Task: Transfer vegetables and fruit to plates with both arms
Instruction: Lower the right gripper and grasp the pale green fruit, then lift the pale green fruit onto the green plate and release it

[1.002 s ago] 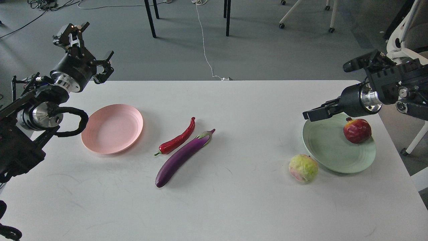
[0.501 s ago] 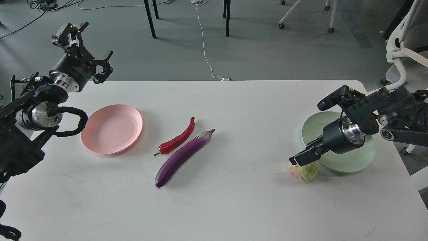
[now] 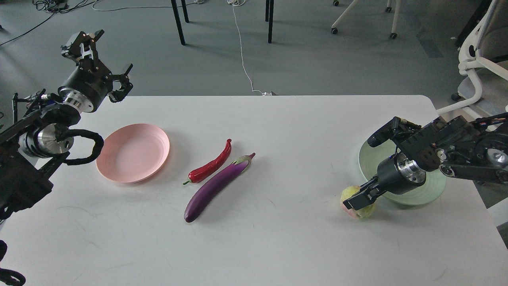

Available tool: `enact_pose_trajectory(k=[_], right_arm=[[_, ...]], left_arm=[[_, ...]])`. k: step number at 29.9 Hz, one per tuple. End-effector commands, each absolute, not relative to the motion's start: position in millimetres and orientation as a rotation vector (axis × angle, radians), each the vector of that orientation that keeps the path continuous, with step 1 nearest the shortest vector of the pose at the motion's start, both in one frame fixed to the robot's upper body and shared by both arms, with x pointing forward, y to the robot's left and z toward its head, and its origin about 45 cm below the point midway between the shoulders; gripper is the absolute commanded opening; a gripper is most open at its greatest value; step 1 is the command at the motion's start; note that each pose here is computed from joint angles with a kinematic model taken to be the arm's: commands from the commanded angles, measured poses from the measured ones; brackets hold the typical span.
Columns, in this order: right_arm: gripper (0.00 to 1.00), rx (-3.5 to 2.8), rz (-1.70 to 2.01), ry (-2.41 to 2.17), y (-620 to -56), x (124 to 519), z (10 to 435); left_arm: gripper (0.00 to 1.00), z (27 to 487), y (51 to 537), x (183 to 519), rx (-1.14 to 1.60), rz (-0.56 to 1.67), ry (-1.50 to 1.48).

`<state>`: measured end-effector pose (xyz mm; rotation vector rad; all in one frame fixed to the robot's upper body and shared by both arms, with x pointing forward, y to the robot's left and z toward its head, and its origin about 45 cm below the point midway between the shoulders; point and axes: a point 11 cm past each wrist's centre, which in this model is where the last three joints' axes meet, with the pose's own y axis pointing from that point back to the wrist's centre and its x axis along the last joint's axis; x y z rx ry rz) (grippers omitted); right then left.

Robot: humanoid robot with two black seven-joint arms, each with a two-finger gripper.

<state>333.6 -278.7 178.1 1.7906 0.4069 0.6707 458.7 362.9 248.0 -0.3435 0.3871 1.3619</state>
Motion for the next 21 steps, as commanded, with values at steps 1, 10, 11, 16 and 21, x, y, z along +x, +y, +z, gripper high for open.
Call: enact_pose_trajectory(k=[1, 10, 11, 16, 21], right_arm=[[0.6, 1.772, 0.676, 0.417, -277.5, 336.7, 176.7], [0.49, 1.725, 0.844, 0.271, -263.5, 386.7, 236.8], [0.49, 1.706, 0.85, 0.243, -269.8, 393.1, 242.0], [0.5, 1.607, 0.799, 0.14, -317.3, 403.0, 243.6], [0.54, 1.591, 0.713, 0.124, -350.7, 388.4, 224.2]], left_arm=[[0.98, 247.9, 364.0, 458.3, -0.344, 1.364, 0.387], [0.98, 248.2, 363.9, 458.4, -0.344, 1.362, 0.387], [0.98, 247.9, 363.2, 458.4, -0.344, 1.361, 0.388], [0.98, 248.4, 362.9, 458.8, -0.344, 1.36, 0.388], [0.98, 247.9, 361.9, 458.7, -0.343, 1.357, 0.389]])
